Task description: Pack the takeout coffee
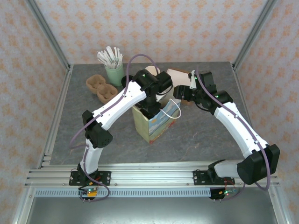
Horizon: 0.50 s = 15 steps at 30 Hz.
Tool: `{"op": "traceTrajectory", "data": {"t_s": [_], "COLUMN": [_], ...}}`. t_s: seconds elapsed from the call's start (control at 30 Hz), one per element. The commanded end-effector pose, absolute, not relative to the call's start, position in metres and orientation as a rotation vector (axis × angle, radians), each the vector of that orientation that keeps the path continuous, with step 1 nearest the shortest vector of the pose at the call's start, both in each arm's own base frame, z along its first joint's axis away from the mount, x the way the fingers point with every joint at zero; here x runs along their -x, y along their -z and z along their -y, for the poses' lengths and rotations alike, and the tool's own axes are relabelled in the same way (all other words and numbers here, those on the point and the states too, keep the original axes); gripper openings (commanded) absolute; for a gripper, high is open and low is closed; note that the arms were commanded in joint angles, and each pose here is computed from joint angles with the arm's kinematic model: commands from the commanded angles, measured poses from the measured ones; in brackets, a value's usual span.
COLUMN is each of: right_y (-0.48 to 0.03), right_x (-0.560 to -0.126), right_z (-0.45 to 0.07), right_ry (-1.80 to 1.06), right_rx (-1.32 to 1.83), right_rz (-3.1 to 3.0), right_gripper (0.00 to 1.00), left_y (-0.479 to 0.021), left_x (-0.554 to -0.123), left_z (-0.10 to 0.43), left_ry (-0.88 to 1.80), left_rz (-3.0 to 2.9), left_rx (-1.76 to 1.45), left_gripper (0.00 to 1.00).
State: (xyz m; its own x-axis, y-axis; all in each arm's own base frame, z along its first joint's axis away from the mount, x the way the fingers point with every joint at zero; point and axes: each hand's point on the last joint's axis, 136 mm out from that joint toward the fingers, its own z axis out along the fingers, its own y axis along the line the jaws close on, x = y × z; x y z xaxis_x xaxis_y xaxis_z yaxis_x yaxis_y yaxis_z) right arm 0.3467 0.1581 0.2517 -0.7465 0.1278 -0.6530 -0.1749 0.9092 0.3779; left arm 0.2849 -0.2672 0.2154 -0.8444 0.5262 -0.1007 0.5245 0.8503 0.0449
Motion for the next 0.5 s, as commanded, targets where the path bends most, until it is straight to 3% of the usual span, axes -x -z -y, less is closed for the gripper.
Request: {"op": "traceTrajectory", "data": {"t_s": [0.0,0.47], "right_y": [-0.2461,-0.2474], "right_x": [-0.3468,-0.3466], "right_z": [-0.1512,-0.1501], "right_ry": [-0.516,-0.513], "right_rx": [0.018,0.015], "right_rz": [-2.358,-2.355], "right_gripper": [0.74,0.74], "left_y": [-0.2091,-0.2045], "left_x": [-0.2636,-0.2607], "left_z": [0.2474,0.2418], "left_ry": [-0.107,-0.148], "left_rz": [-3.035,-3.018], "left_rx": [-0.902,-0.976], "left_gripper": [0.29,0.28]}}
